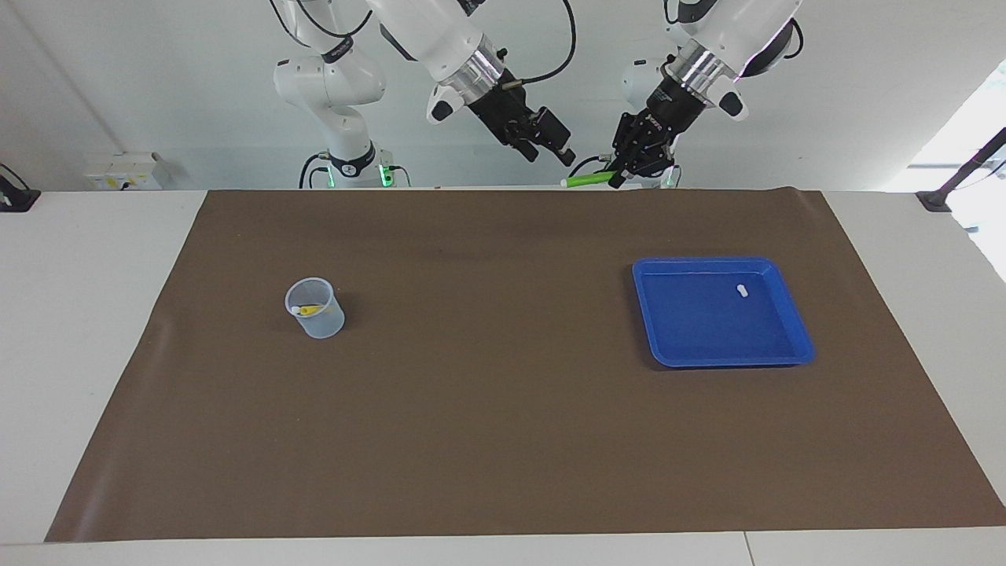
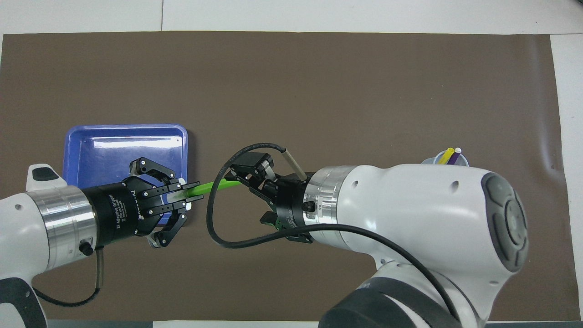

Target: Right arm passes pens to left for tray arrangement

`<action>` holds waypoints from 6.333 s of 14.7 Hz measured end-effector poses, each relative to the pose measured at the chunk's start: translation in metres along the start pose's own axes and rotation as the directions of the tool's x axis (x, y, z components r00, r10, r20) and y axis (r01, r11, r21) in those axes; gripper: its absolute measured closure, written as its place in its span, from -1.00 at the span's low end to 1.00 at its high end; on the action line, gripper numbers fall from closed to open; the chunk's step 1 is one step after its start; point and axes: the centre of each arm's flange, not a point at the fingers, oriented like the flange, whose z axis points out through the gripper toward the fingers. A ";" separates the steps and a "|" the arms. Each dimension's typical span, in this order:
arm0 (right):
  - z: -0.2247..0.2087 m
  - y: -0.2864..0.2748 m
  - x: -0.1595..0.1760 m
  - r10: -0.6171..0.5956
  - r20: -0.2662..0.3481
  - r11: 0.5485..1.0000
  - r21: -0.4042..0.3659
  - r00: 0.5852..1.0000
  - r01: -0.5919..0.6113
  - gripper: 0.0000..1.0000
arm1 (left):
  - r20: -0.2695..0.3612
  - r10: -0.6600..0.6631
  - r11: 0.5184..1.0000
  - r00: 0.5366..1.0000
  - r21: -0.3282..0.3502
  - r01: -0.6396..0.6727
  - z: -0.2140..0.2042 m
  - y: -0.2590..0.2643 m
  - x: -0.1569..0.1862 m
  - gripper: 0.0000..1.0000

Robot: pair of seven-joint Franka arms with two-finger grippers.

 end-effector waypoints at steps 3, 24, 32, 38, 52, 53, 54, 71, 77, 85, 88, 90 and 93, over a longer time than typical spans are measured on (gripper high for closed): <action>-0.012 0.017 0.043 -0.114 -0.080 0.986 -0.130 0.990 0.103 -1.00 | -0.019 0.103 0.995 0.994 -0.006 -0.103 -0.008 0.015 0.027 0.64; -0.062 0.182 0.343 -0.502 0.009 0.745 -0.503 0.865 0.438 -0.69 | 0.337 0.923 -0.059 0.184 0.597 -0.800 0.163 0.160 0.201 0.64; -0.051 0.202 0.353 -0.272 -0.192 0.784 -0.613 0.943 0.101 -0.48 | 0.486 0.863 -0.216 0.136 0.601 -0.770 0.223 0.143 0.213 0.64; -0.055 0.205 0.352 -0.228 -0.238 0.793 -0.608 0.944 0.039 -1.00 | 0.488 0.860 -0.211 0.147 0.603 -0.769 0.230 0.135 0.227 0.52; -0.027 0.179 0.330 0.328 -0.573 0.770 -0.299 0.751 -0.564 -0.80 | 0.415 0.895 -0.098 0.164 0.541 -0.835 0.152 0.146 0.183 -1.00; -0.025 0.181 0.331 0.355 -0.582 0.755 -0.282 0.732 -0.591 -0.63 | 0.406 0.899 -0.084 0.166 0.531 -0.843 0.137 0.147 0.171 -1.00; -0.023 0.182 0.332 0.379 -0.586 0.742 -0.269 0.716 -0.614 -0.59 | 0.390 0.904 -0.063 0.176 0.527 -0.848 0.121 0.146 0.159 -1.00; -0.021 0.214 0.358 0.501 -0.572 0.645 -0.253 0.649 -0.721 -0.47 | 0.044 0.783 0.582 0.620 0.300 -0.756 -0.033 0.096 0.028 -1.00; -0.017 0.217 0.357 0.521 -0.556 0.635 -0.254 0.647 -0.729 -0.23 | 0.002 0.686 0.719 0.728 0.151 -0.678 -0.062 0.063 0.012 -1.00; -0.016 0.222 0.358 0.527 -0.555 0.624 -0.260 0.643 -0.737 -0.17 | 0.024 0.437 0.899 0.899 0.021 -0.437 -0.059 0.034 0.023 -1.00; -0.016 0.222 0.357 0.528 -0.555 0.623 -0.262 0.643 -0.737 -0.13 | 0.043 0.352 0.936 0.935 0.018 -0.353 -0.055 0.033 0.026 -1.00; -0.016 0.222 0.357 0.528 -0.555 0.623 -0.261 0.643 -0.737 -0.04 | 0.059 0.310 0.950 0.949 0.019 -0.312 -0.053 0.033 0.025 -1.00; -0.018 0.221 0.357 0.527 -0.555 0.625 -0.260 0.644 -0.736 0.30 | 0.068 0.268 0.963 0.961 0.026 -0.270 -0.051 0.032 0.026 -1.00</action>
